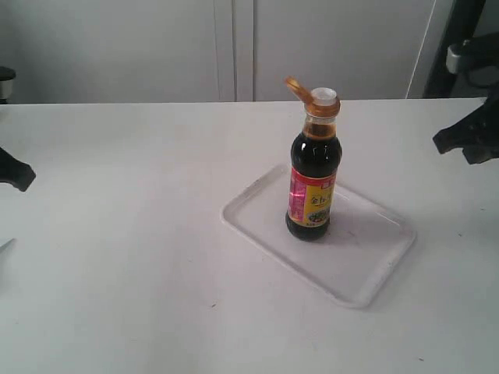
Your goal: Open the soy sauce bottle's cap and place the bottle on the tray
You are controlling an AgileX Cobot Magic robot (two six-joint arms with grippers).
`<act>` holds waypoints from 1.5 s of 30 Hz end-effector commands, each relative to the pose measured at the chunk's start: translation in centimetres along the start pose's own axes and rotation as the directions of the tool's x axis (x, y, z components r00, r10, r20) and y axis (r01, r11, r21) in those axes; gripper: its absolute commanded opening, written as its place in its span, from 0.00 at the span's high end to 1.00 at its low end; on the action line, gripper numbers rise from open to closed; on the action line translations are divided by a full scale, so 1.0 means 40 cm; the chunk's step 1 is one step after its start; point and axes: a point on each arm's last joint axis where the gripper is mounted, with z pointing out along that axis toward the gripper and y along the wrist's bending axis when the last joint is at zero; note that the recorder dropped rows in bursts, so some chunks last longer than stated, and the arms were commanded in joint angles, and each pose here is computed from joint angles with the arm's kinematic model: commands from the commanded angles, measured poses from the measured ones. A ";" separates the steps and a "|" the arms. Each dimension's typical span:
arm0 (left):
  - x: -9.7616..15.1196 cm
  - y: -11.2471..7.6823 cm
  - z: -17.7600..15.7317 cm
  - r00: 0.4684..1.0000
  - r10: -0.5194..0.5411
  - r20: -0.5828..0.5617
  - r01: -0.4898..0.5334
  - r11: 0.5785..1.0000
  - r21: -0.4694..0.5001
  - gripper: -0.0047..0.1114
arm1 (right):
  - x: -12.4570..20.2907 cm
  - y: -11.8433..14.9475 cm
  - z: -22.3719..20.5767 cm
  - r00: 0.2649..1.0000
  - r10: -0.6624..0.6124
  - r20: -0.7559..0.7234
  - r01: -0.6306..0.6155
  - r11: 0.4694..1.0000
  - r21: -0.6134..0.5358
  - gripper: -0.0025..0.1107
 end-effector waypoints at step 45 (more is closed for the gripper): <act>0.434 -0.045 -0.176 0.564 -0.160 0.811 0.130 0.986 0.104 0.96 | 0.474 0.143 -0.385 0.354 -0.015 0.935 -0.236 0.966 0.105 0.98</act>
